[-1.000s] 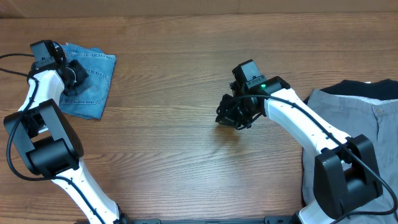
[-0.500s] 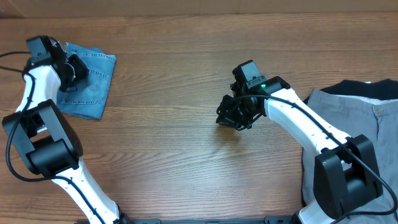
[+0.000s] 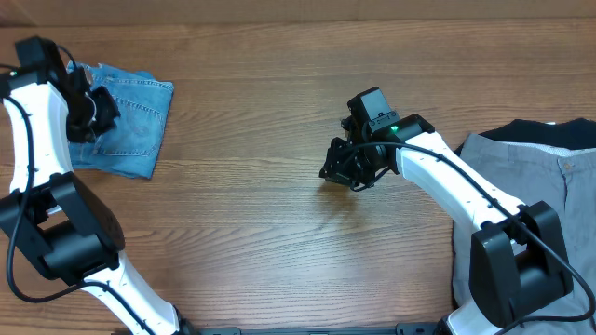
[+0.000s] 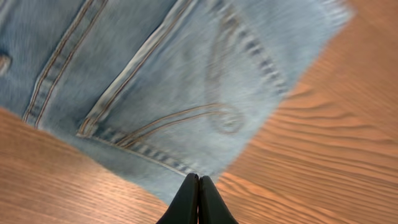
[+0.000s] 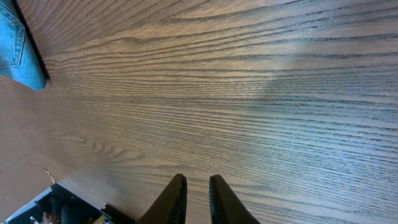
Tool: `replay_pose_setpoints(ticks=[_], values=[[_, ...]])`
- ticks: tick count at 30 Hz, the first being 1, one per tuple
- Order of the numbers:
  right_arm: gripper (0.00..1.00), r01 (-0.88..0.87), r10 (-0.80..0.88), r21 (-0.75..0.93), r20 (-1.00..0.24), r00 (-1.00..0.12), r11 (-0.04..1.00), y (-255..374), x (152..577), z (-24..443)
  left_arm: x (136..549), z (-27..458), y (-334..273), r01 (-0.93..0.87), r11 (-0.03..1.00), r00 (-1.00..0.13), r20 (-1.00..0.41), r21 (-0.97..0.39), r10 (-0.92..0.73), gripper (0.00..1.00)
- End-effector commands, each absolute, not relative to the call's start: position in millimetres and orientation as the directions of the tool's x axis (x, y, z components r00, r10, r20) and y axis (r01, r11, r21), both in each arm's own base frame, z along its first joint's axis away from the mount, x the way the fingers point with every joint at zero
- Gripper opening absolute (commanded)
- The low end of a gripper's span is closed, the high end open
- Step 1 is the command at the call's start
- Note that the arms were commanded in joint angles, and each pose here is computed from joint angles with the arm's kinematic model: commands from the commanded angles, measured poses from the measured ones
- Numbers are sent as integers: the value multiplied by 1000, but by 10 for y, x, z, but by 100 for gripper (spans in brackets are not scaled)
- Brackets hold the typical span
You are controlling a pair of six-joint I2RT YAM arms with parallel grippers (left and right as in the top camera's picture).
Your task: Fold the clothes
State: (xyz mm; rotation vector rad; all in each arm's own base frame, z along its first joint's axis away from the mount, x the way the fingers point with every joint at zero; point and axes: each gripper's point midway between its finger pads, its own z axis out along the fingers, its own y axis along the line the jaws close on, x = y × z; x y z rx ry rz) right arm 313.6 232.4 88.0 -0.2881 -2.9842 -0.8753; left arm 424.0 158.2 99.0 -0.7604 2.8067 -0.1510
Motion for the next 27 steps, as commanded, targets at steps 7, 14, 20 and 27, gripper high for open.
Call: replay_pose_setpoints(ticks=[7,14,20,27], values=[[16,152,153,553,44,-987,819,2367,3154,974,4081,-51,1572,-516,847,-832,-160,-126,-531,4],[16,152,153,553,45,-987,819,2368,3153,973,4228,-297,1499,-517,830,-790,-255,-212,-557,4],[16,153,153,553,47,-987,819,2367,3149,972,4424,-207,1409,-509,798,-753,-282,-324,-595,4],[15,173,156,543,78,-985,822,2350,3085,960,4396,-82,1425,-505,800,-764,-263,-326,-589,20]])
